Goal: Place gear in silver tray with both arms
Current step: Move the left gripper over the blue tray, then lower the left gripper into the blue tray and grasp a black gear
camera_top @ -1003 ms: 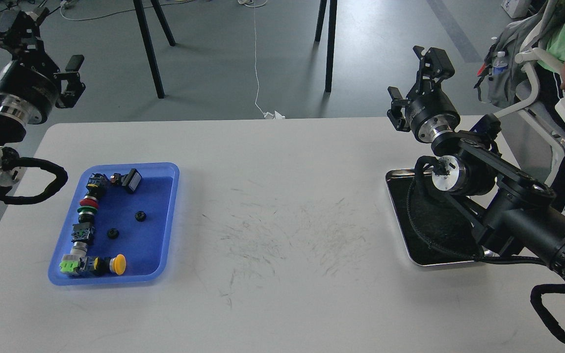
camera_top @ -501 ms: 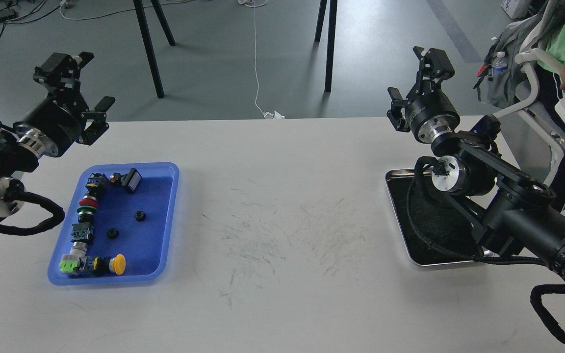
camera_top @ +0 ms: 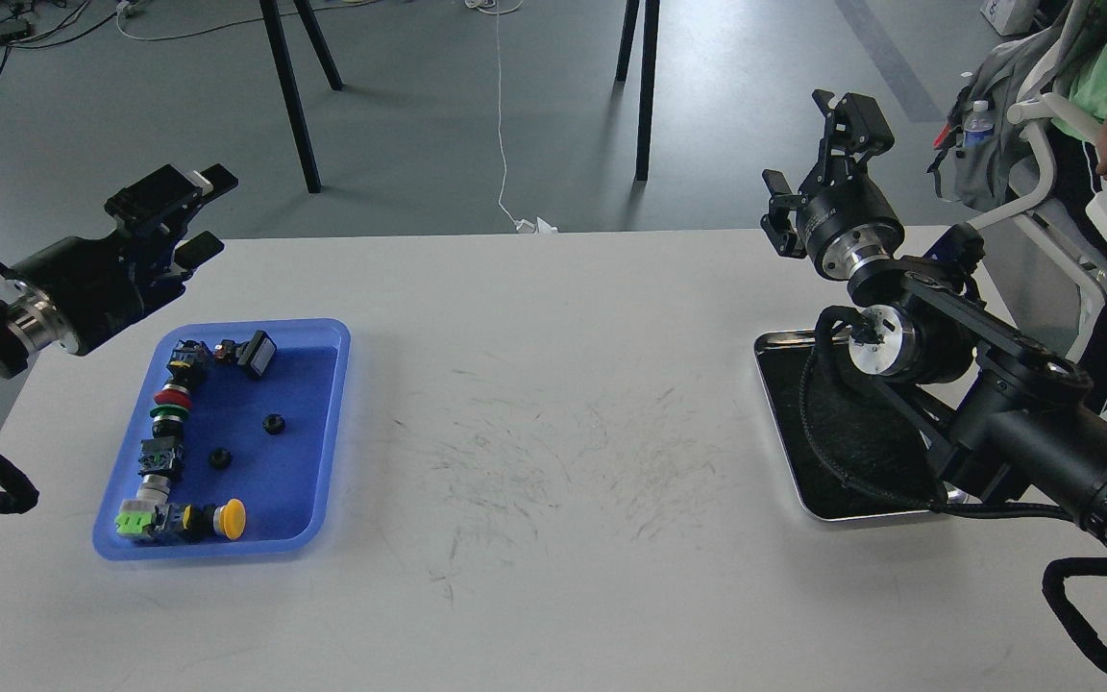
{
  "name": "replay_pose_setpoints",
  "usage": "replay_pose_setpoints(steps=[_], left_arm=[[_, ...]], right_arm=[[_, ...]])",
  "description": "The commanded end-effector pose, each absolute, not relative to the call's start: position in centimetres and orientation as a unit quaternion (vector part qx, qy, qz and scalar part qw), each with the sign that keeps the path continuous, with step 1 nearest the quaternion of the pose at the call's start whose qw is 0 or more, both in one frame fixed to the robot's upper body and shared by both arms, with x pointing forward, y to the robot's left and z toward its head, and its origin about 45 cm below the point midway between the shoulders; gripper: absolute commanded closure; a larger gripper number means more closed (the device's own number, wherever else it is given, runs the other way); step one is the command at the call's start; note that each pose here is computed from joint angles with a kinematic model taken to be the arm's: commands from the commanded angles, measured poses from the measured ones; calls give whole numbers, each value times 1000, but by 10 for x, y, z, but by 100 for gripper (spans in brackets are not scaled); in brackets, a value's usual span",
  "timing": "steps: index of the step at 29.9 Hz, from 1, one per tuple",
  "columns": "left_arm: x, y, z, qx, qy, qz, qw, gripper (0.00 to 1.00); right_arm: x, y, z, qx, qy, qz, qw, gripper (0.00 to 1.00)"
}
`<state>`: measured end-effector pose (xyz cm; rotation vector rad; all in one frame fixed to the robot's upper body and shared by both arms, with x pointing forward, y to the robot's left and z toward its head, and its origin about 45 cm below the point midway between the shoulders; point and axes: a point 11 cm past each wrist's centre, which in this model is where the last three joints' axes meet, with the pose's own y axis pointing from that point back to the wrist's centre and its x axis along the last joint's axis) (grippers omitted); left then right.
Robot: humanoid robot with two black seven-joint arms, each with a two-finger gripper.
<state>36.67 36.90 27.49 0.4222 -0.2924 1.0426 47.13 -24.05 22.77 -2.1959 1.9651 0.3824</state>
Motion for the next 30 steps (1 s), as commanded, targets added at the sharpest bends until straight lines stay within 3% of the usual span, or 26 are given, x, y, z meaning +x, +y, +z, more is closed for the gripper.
replay_pose_setpoints(steps=[1,10,20,24,30], left_arm=[[372,374,279,219,-167,497,823,2],[368,374,280,213,-191,482,828,1],[348,355,259,307,-301,340,837,2],[336,351,238,365,-379,245,814,2],[342,349,224,386,-428,210,790,5]], right_arm=[[471,-240,227,-736,659,129,85,1],[471,-240,228,-737,658,129,85,1],[471,-238,227,-737,657,131,86,1],[471,-237,226,-737,658,130,85,1],[471,-237,225,-736,659,130,84,1]])
